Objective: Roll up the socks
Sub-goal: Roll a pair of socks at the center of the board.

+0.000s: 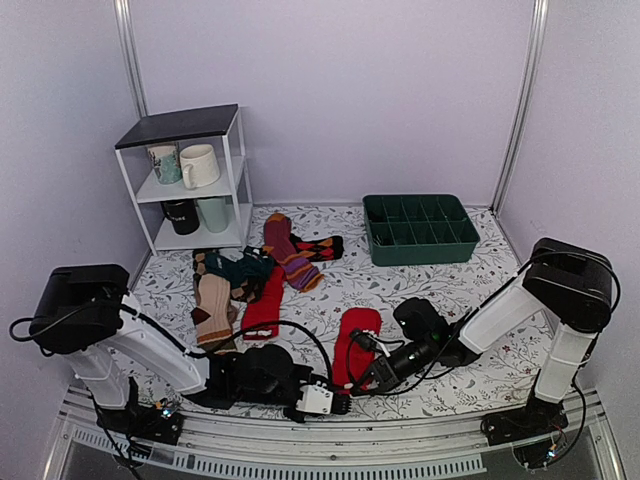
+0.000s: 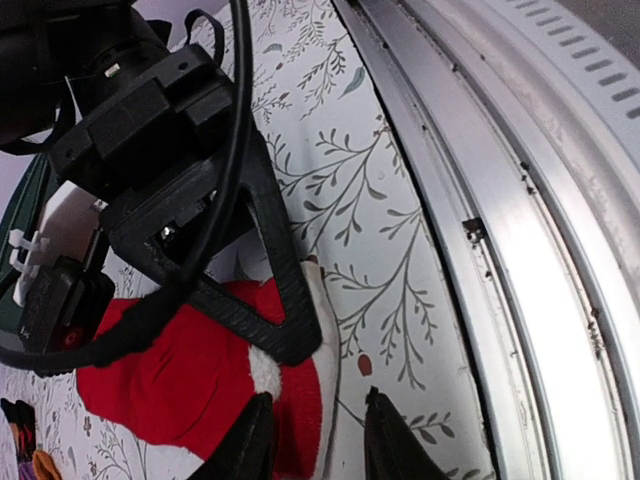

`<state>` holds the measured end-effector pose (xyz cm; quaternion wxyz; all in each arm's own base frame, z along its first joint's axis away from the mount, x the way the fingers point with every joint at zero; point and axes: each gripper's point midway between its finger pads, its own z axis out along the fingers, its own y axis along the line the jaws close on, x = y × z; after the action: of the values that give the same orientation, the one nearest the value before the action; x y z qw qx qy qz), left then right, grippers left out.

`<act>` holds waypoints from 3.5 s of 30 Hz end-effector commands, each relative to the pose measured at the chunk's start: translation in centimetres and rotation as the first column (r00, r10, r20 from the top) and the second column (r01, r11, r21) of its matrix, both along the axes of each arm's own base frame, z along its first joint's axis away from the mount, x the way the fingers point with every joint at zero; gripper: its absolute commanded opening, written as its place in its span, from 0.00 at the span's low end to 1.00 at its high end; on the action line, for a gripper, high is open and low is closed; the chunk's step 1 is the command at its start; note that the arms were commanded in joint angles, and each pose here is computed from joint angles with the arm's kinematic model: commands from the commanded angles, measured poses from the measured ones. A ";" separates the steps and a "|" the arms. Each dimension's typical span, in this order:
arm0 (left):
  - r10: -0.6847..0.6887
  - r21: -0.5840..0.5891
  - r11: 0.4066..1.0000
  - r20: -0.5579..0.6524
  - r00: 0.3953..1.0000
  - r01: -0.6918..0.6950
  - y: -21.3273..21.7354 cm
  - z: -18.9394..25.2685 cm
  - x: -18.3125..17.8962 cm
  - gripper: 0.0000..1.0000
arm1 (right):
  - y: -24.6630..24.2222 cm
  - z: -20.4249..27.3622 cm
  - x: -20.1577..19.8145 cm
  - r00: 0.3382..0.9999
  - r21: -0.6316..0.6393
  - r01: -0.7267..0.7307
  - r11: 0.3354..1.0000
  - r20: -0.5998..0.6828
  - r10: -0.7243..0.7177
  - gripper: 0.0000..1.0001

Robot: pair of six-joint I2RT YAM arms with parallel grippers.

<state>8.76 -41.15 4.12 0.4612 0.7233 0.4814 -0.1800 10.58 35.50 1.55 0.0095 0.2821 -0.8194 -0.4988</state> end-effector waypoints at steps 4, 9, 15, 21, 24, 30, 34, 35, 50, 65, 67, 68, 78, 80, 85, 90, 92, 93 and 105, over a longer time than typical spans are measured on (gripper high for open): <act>-0.001 0.080 0.997 -0.008 1.000 0.001 -0.5 -2.3 -0.3 0.32 | -4.4 -5.4 -2.7 0.987 -0.257 0.005 0.966 -0.151 -0.046 0.07; 0.062 0.111 0.992 0.034 0.997 -0.066 -0.7 -3.6 1.1 0.33 | -4.5 -5.6 -2.8 0.987 -0.257 0.004 0.966 -0.155 -0.046 0.07; 0.054 0.167 0.984 -0.004 0.999 -0.053 -0.7 -4.9 0.8 0.28 | -4.7 -5.6 -2.9 0.985 -0.260 0.006 0.966 -0.162 -0.050 0.07; 0.088 0.159 0.984 -0.020 0.996 -0.084 0.4 -4.4 0.9 0.26 | -4.9 -5.7 -3.0 0.984 -0.259 0.011 0.966 -0.169 -0.056 0.07; 0.104 0.132 0.986 -0.023 0.994 -0.100 1.1 -3.7 0.9 0.28 | -4.9 -5.7 -2.9 0.984 -0.257 0.012 0.966 -0.169 -0.057 0.07; 0.114 0.139 0.984 -0.028 0.993 -0.109 1.1 -4.0 1.0 0.29 | -5.0 -5.7 -2.8 0.984 -0.258 0.016 0.966 -0.167 -0.061 0.07; 0.103 0.114 0.989 -0.036 0.994 -0.099 0.5 -3.4 0.8 0.29 | -5.0 -5.7 -2.8 0.984 -0.258 0.019 0.966 -0.168 -0.064 0.07; 0.099 0.108 0.990 -0.040 0.994 -0.094 0.4 -3.3 0.8 0.29 | -5.0 -5.8 -2.8 0.984 -0.258 0.019 0.966 -0.168 -0.065 0.07; 0.103 0.218 0.975 -0.230 0.968 -0.052 0.7 -5.0 -1.3 0.00 | -4.3 -5.3 -2.0 0.991 -0.230 0.035 0.973 -0.117 -0.064 0.18; 0.346 0.458 0.889 -0.685 0.641 0.009 4.6 -8.2 -2.8 0.00 | -2.9 7.1 1.1 0.543 0.159 0.006 0.987 0.829 -0.137 0.54; 0.358 0.474 0.880 -0.694 0.624 0.022 5.0 -8.9 -3.0 0.00 | -2.4 6.8 -0.1 0.469 0.130 -0.056 0.990 0.879 -0.088 0.54; 0.361 0.476 0.879 -0.697 0.620 0.023 5.0 -9.0 -3.0 0.00 | -2.1 6.4 -0.4 0.432 0.101 -0.072 0.992 0.900 -0.060 0.54; 0.372 0.487 0.873 -0.706 0.603 0.031 5.6 -9.6 -3.1 0.00 | -0.4 2.4 -1.7 0.208 -0.181 -0.069 0.981 0.959 0.191 0.54; 0.371 0.485 0.874 -0.707 0.602 0.030 5.6 -9.6 -3.1 0.00 | -0.6 2.4 -1.5 0.203 -0.187 -0.055 0.981 0.960 0.194 0.53; 0.370 0.484 0.875 -0.708 0.602 0.031 5.7 -9.7 -3.1 0.00 | -1.0 1.2 -2.3 0.272 -0.223 -0.076 0.972 0.933 0.235 0.47; 0.370 0.483 0.875 -0.710 0.599 0.032 5.7 -9.7 -3.1 0.00 | -1.1 1.2 -2.7 0.293 -0.214 -0.048 0.976 0.931 0.218 0.47; 0.369 0.482 0.876 -0.711 0.599 0.032 5.7 -9.7 -3.1 0.00 | -1.1 1.0 -2.9 0.299 -0.220 -0.060 0.974 0.927 0.228 0.46; 0.369 0.482 0.876 -0.711 0.599 0.033 5.7 -9.7 -3.1 0.00 | -1.0 0.7 -3.1 0.303 -0.228 -0.066 0.972 0.923 0.237 0.46; 0.366 0.478 0.878 -0.714 0.597 0.034 5.6 -9.6 -3.0 0.00 | -1.6 2.9 0.2 0.222 -0.206 0.122 0.971 0.959 0.175 0.54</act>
<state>8.11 -41.90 1.27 0.1733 0.6164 0.6597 -0.3934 9.38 34.37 2.71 -0.4283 0.5690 -0.6883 -0.1379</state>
